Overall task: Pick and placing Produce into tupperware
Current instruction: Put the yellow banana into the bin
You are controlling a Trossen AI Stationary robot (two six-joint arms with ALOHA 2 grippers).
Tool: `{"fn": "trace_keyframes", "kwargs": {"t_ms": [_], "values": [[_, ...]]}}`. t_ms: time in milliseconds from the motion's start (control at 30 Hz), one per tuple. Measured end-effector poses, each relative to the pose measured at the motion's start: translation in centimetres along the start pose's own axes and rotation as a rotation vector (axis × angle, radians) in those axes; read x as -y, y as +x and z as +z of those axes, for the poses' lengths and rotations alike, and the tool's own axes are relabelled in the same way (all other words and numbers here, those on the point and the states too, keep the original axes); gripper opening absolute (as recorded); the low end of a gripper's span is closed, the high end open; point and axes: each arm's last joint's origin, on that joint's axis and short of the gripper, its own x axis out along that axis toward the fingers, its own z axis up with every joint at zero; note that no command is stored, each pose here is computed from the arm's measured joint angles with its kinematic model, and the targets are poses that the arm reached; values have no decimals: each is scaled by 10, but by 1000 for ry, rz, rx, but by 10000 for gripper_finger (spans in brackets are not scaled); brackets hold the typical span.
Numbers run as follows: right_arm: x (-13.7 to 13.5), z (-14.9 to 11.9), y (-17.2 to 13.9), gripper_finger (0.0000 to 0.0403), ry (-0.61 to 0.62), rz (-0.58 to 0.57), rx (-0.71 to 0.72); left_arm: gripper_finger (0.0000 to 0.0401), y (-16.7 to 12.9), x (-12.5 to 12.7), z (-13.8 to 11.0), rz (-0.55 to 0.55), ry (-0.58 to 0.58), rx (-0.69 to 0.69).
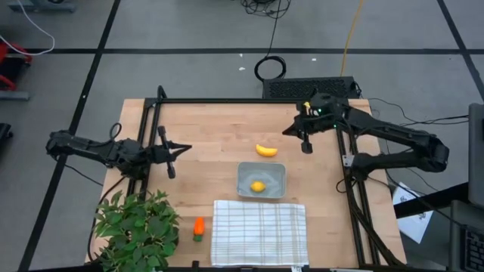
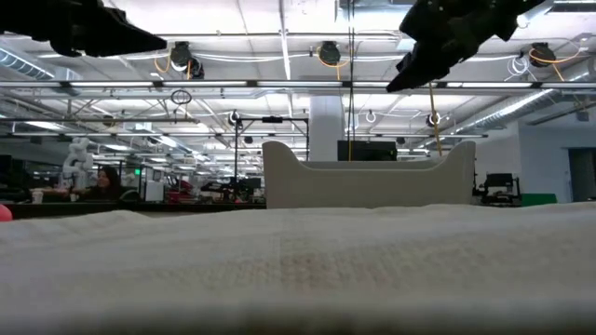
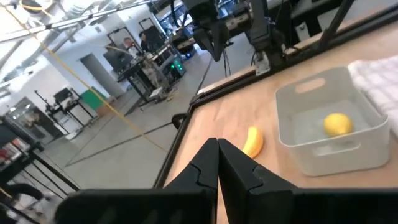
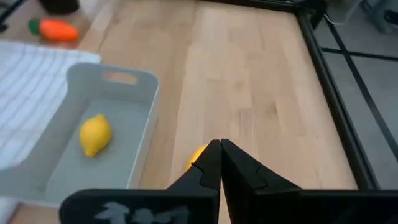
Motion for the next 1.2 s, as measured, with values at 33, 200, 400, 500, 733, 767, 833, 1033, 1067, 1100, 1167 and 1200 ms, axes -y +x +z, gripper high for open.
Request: {"fn": "trace_keyframes", "kwargs": {"t_ms": [33,200,400,500,733,767,833,1033,1067,1100,1167,1200], "values": [[0,-1,2,0,-16,7,-14,12,0,0,0,0,-16,0],[2,-8,11,0,-27,31,-73,14,0,1,-3,-7,-40,-30],[24,-17,26,0,69,-12,-86,2,0,1,-3,-4,-34,-34],[37,-29,31,0,107,49,-90,5,0,0,-4,23,-44,-47],[59,-42,41,0,231,133,-134,13,-1,1,-7,37,-49,-83],[61,-41,40,0,228,133,-141,12,-1,1,-6,37,-50,-83],[67,-38,39,0,234,125,-144,8,-1,1,-6,38,-49,-83],[78,-38,49,0,248,62,-148,6,-1,-1,-6,78,-60,-88],[78,-39,52,0,241,53,-154,9,-1,-1,-6,87,-63,-91],[79,-40,55,0,229,45,-161,13,-1,-1,-6,94,-63,-94],[80,-41,60,0,212,43,-162,19,-1,-1,-7,105,-61,-103],[81,-41,63,2,202,44,-159,20,-1,-1,-7,108,-63,-106]]}}
